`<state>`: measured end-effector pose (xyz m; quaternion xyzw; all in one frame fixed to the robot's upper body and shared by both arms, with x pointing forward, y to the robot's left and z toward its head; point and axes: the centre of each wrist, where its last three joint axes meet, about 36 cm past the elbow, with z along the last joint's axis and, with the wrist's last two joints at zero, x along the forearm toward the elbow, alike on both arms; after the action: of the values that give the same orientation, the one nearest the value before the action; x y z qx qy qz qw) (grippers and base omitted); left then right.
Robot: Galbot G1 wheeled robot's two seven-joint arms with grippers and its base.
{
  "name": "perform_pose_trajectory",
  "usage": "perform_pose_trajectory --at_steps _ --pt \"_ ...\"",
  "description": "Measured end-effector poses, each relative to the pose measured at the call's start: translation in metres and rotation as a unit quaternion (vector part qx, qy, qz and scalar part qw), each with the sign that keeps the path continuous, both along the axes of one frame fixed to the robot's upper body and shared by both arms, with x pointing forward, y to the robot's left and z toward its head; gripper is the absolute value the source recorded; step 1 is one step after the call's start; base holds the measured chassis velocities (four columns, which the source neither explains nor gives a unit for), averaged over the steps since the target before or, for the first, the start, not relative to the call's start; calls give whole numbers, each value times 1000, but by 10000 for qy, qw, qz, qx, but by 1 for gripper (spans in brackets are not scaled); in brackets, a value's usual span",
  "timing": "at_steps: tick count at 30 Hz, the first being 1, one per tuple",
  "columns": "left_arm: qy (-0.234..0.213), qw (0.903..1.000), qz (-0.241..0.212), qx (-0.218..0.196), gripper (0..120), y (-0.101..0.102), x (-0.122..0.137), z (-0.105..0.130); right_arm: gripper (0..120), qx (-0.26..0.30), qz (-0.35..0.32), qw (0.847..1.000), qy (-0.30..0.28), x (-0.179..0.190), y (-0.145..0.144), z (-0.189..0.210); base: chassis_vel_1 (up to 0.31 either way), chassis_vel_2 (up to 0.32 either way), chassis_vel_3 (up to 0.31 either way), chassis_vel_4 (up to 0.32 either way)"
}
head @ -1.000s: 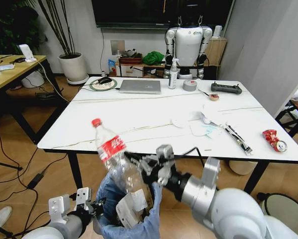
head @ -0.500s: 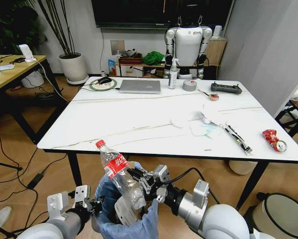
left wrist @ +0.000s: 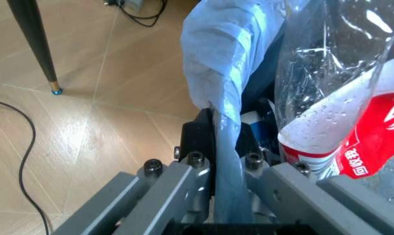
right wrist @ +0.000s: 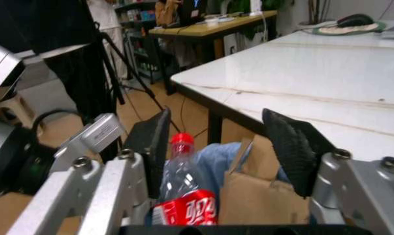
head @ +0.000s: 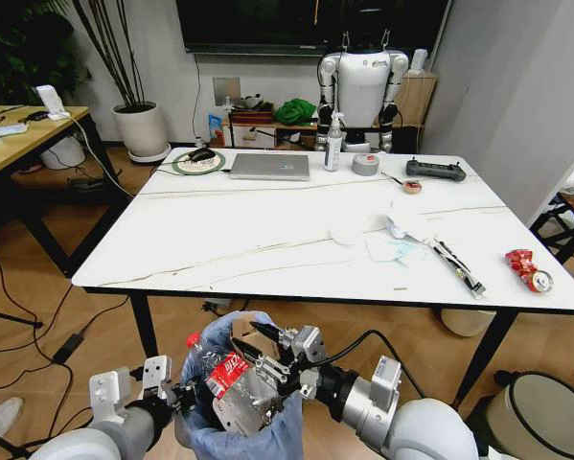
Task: Pick up the trash bin and place the trash from the table into it.
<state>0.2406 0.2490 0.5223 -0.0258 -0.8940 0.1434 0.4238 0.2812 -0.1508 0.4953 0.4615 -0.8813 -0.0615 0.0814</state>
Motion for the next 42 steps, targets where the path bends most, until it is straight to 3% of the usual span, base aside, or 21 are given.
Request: perform_pose_trajectory --at_steps 6,8,13,23,30,35,42 --pt "49 10000 -4 -3 0 0 -2 -1 80 130 -985 9951 13 37 -11 30 0 0 0 0" --pt "57 10000 -4 -1 0 0 -2 -2 84 130 -1219 9924 74 44 -13 35 0 0 0 0" --pt "108 9999 15 33 0 0 -4 -3 99 -55 -2654 9629 492 81 -29 47 0 0 0 0" --pt "159 9999 0 44 0 -1 -5 -4 100 -694 -4181 8995 1061 152 -86 29 0 0 0 0" --pt "157 9999 0 36 0 -1 -5 -4 99 -1000 -4382 8842 1273 199 -106 22 0 0 0 0" --pt "160 9999 17 13 0 -2 -5 -4 98 -1145 -4349 8831 1339 206 -112 23 0 0 0 0" --pt "142 9999 15 0 0 -2 -5 -4 79 -1322 -4265 8830 1446 203 -116 15 0 0 0 0"
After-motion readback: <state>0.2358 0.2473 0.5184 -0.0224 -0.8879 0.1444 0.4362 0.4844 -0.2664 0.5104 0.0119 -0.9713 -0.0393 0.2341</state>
